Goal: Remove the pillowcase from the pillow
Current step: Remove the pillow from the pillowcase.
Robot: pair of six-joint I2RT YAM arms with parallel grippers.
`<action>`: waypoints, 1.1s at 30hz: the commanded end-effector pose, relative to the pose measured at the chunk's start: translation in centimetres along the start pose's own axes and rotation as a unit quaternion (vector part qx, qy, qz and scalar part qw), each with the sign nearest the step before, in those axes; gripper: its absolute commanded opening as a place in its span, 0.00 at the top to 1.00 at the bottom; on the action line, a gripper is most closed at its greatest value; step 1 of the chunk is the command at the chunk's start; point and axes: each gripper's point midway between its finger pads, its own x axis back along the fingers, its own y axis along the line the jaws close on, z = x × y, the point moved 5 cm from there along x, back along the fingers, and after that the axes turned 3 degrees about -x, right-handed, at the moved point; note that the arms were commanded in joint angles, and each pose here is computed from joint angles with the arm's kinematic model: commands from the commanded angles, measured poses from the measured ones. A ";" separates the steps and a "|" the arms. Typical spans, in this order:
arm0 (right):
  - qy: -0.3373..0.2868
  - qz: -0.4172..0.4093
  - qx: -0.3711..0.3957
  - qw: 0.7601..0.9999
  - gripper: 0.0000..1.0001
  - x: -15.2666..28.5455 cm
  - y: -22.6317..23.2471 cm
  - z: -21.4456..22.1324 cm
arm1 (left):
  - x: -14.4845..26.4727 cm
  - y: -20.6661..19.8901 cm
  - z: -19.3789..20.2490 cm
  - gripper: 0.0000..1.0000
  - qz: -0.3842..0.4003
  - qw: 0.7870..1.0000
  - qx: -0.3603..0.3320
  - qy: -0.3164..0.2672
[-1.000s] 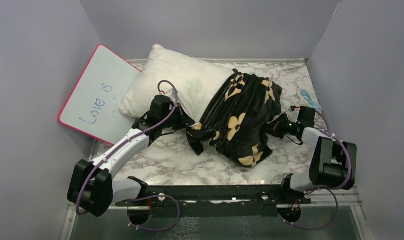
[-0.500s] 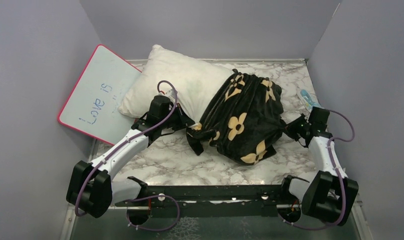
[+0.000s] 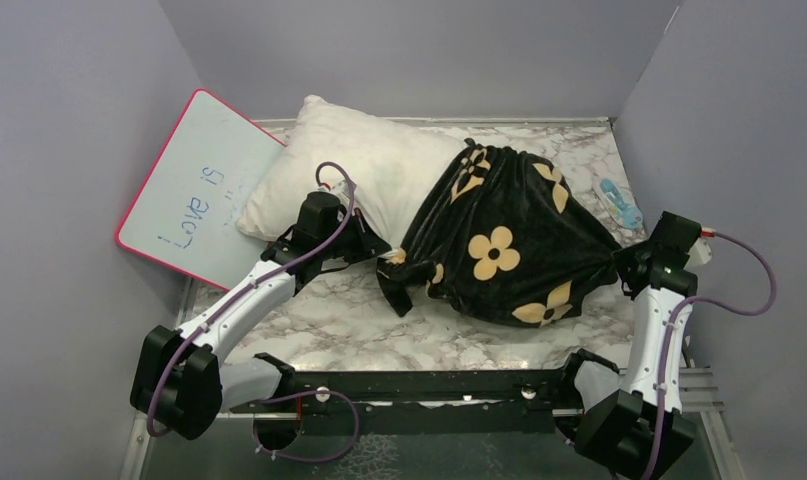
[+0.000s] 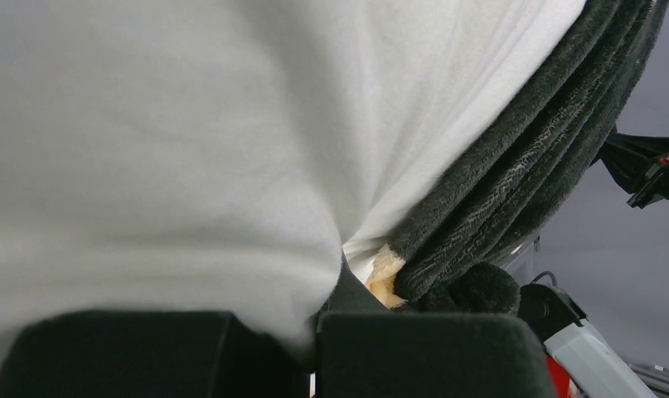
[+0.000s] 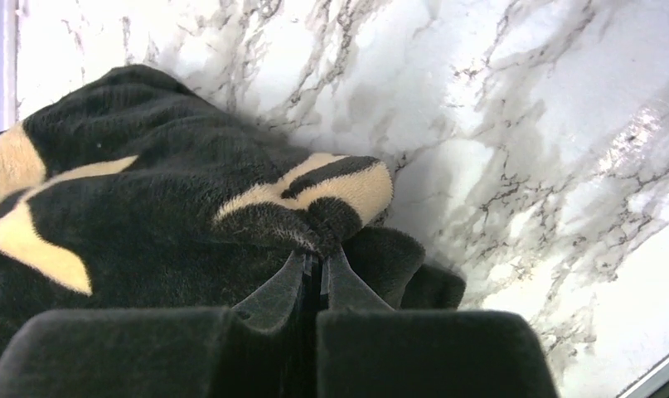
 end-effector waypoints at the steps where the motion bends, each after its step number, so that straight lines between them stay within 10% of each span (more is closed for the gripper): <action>1: -0.076 0.034 -0.021 0.996 1.00 0.0 -0.6 -3.0 | 1.1 1.1 -0.2 1.00 -0.022 1.000 -0.014 -0.008; 6: 0.034 -0.118 0.048 0.991 0.98 0.1 2.5 0.0 | 1.1 1.0 -0.4 1.00 -0.019 1.000 -0.016 -0.009; 12: 0.186 -0.250 0.069 0.948 0.40 0.6 4.4 4.1 | 1.1 0.7 -0.3 1.00 -0.010 1.000 -0.014 -0.007; 16: 0.221 -0.268 0.025 0.937 0.21 1.7 5.1 4.7 | 1.2 0.8 -0.3 1.00 -0.009 1.000 -0.015 -0.008; 19: 0.238 -0.260 -0.052 0.934 0.18 1.8 5.4 5.0 | 1.1 0.8 -0.3 1.00 -0.008 1.000 -0.015 -0.005; 25: 0.325 -0.460 -0.047 0.825 0.17 3.6 6.0 8.1 | 1.1 0.7 -0.2 1.00 -0.003 1.000 -0.019 -0.003; 33: 0.367 -0.436 0.015 0.822 0.10 1.4 6.9 10.5 | 0.8 0.6 -0.2 1.00 0.004 1.000 -0.011 -0.001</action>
